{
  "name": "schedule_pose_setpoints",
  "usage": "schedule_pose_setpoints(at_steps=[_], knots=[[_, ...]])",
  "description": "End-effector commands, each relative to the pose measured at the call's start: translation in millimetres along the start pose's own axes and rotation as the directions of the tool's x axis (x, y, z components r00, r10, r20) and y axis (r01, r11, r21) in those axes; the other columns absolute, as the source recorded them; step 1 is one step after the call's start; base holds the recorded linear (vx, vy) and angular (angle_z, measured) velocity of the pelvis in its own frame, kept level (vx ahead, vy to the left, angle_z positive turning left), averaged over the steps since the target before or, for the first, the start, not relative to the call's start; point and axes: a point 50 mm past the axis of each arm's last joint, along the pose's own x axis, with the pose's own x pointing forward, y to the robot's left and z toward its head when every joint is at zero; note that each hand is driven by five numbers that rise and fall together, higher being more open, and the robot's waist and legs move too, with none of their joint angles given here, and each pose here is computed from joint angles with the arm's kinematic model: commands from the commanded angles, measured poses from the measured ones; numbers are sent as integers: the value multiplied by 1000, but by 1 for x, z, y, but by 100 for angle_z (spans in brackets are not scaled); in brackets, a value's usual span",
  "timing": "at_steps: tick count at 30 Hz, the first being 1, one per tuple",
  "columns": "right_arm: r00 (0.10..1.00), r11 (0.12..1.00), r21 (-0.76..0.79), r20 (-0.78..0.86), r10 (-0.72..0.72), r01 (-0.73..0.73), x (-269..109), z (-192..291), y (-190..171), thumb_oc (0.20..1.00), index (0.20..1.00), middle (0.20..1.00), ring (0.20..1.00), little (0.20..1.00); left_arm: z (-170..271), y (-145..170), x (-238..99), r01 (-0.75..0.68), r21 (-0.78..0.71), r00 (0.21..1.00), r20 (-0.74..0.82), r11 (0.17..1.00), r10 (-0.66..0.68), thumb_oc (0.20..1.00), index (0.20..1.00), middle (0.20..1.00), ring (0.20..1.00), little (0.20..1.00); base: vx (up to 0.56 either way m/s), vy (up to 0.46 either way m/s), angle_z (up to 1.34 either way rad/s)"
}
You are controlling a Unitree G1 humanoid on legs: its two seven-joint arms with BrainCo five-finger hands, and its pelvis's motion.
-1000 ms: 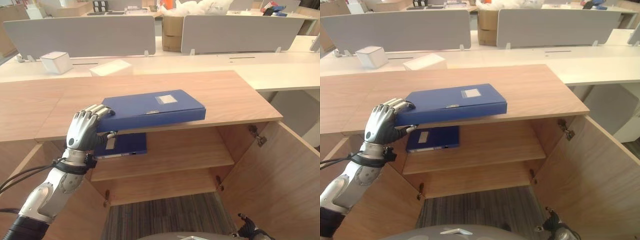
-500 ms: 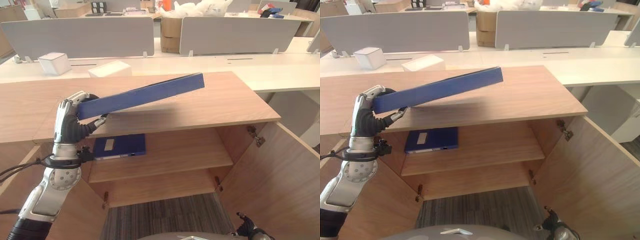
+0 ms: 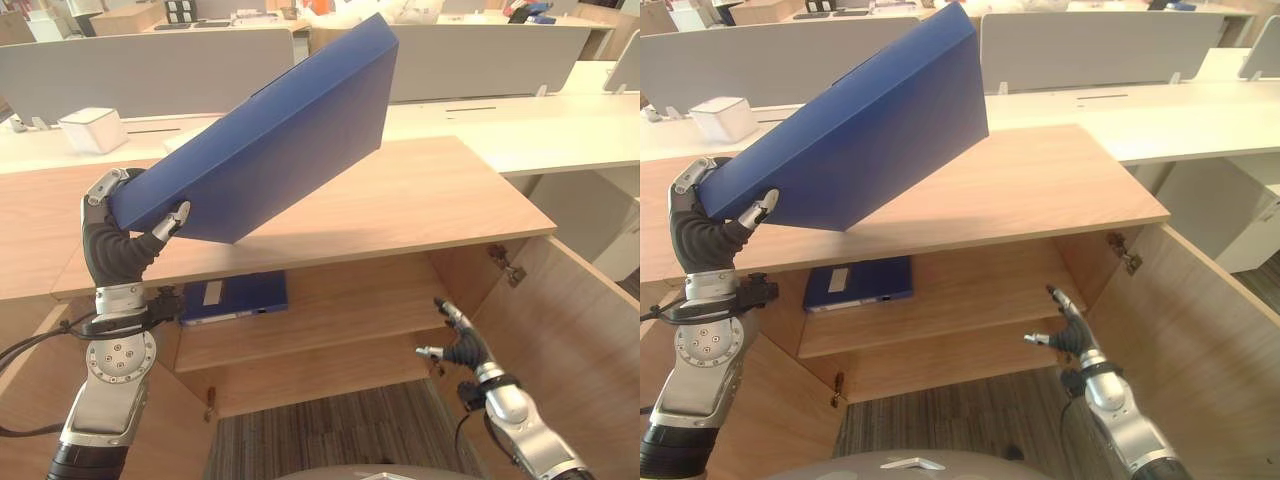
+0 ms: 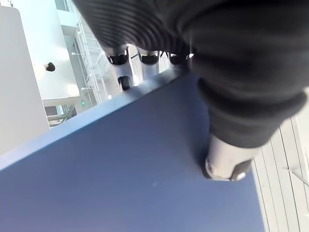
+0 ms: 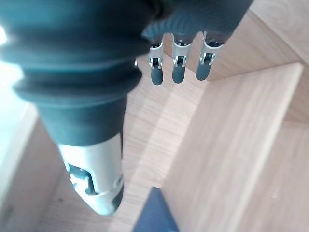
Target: Put the empty folder in the office cabinet
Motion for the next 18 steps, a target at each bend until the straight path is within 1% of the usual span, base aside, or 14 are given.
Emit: schedule_pose_setpoints(at_steps=[1,3,4,5,10,11,14,18], knots=[[973,997,53,223,-58,47,23,44,-20,1000,1000,1000,1000,1000,23,3,18,9,-109,988,157,994,8,200,200,200,200,200,-5,31,2],[947,997,57,313,-73,58,25,65,-26,1000,1000,1000,1000,1000,24,3,19,2,-152,987,158,988,23,200,200,200,200,200,0,0,0],[919,995,70,384,-88,66,27,82,-29,1000,1000,1000,1000,1000,25,3,20,-3,-199,986,165,980,37,200,200,200,200,200,0,0,0],[919,995,70,384,-88,66,27,83,-29,1000,1000,1000,1000,1000,25,3,20,-2,-201,985,166,980,37,200,200,200,200,200,0,0,0],[832,988,108,533,-153,112,31,122,-40,1000,1000,1000,1000,1000,26,-1,23,-13,-347,980,181,938,80,200,200,200,200,200,1,6,1],[832,988,108,534,-154,113,32,123,-40,1000,1000,1000,1000,1000,27,-1,24,-12,-347,980,182,938,80,200,200,200,200,200,0,0,0],[799,982,129,573,-186,136,37,136,-44,1000,1000,1000,1000,1000,22,-7,24,-8,-428,983,163,904,86,200,200,200,200,200,2,7,5],[777,975,174,591,-216,139,47,148,-47,1000,1000,1000,1000,1000,12,-22,21,27,-570,993,110,821,44,200,200,200,200,200,0,0,0]])
